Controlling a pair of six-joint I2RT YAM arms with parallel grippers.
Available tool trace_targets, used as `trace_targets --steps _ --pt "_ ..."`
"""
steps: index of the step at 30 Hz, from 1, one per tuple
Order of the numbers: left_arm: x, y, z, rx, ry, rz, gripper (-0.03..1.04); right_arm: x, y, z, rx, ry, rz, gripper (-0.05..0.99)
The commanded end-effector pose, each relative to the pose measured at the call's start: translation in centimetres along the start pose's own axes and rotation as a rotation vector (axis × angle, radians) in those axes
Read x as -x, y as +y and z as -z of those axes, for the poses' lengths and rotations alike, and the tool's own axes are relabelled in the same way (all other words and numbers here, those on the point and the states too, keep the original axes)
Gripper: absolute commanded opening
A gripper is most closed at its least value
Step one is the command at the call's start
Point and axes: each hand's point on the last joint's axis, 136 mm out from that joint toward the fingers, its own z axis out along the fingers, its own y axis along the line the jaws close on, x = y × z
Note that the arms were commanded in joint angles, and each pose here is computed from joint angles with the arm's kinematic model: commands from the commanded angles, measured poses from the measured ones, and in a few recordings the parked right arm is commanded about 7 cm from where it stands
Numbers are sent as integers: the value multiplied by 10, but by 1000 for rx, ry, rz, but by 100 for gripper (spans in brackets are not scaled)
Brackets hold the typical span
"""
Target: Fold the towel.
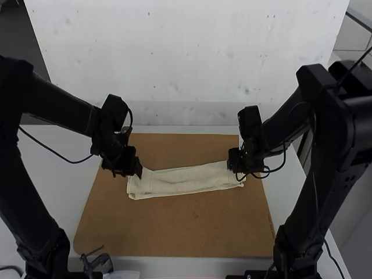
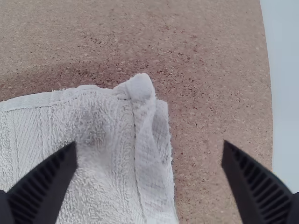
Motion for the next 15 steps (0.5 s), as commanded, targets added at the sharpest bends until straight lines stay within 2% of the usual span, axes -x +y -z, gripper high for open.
trace_targets --steps 1,4,7,12,15 --pt "44 9 46 0 -179 10 102 36 -2 16 25 -92 -67 84" --pt "62 20 83 3 -308 48 101 38 -2 20 44 -91 -100 84" --pt "73 25 115 4 -413 59 100 35 -4 17 52 -60 -131 84" --pt "72 27 132 5 -469 57 100 17 -6 -4 61 59 -203 83" --pt "67 27 131 6 -475 56 100 6 -3 -16 68 113 -207 83"
